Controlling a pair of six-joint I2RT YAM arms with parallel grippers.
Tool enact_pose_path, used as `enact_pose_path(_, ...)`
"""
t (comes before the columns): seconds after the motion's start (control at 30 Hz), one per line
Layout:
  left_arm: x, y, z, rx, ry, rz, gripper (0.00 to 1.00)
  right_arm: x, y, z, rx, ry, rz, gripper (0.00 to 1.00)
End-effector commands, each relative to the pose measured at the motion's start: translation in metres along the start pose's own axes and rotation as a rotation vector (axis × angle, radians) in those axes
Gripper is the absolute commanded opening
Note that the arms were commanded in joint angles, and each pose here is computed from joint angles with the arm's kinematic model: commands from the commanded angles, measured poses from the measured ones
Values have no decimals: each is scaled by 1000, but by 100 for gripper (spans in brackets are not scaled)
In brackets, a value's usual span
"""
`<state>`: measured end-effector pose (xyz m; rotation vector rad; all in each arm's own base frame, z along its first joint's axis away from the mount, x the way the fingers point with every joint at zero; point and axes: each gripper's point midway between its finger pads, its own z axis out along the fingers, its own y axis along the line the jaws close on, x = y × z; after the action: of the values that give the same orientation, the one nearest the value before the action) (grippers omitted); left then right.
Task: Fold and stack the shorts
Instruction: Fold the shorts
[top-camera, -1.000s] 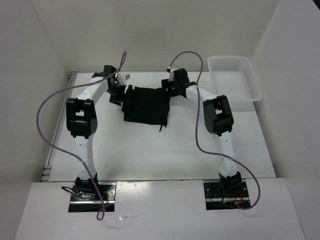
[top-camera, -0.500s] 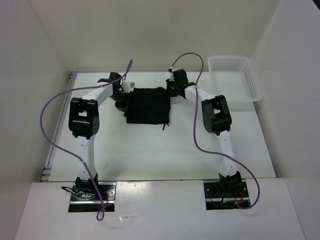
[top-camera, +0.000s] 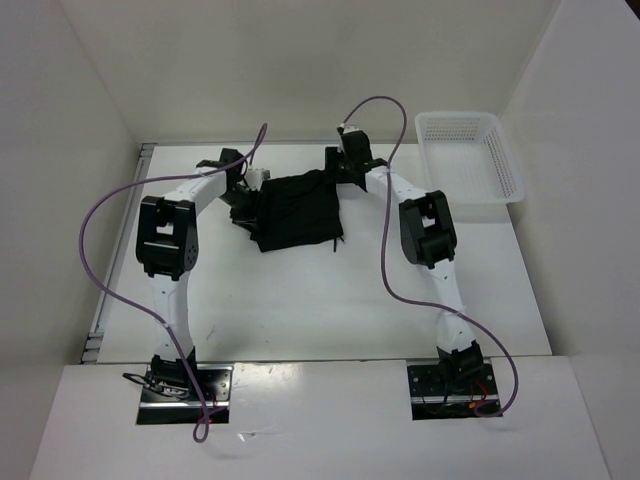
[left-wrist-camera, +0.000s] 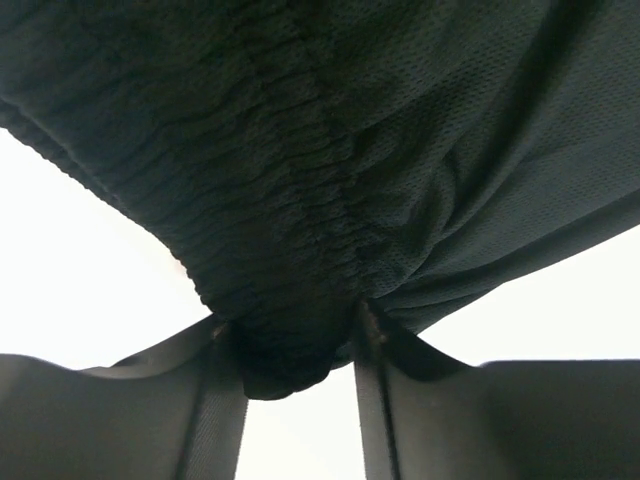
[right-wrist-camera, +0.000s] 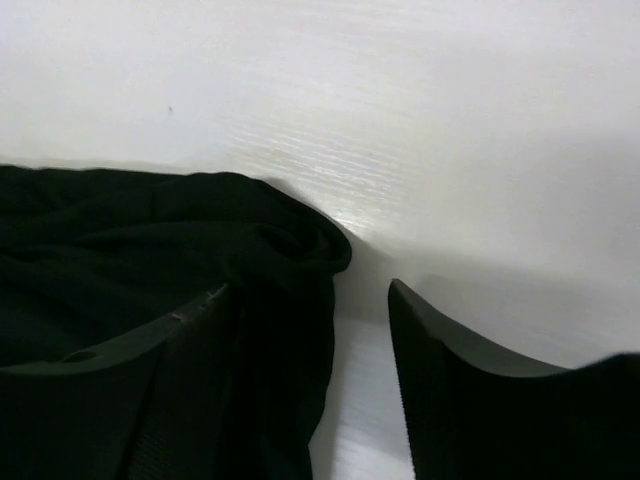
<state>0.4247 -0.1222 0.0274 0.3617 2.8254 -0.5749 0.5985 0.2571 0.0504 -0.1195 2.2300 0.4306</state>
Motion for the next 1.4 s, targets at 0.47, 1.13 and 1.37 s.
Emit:
enact_pose_path(0.47,-67,12,-104,-58,-266,21,94,-63,44,-170,-64,-152,-406,91)
enact_pose_path(1.13,10,76,-225,-420,-629,-77,100,55,-33,-311,104,-109,-697,100)
enact_pose_path(1.37,76,64,-196,-341,-548,-125,100,84,-60,-349,86,-126,-504,100)
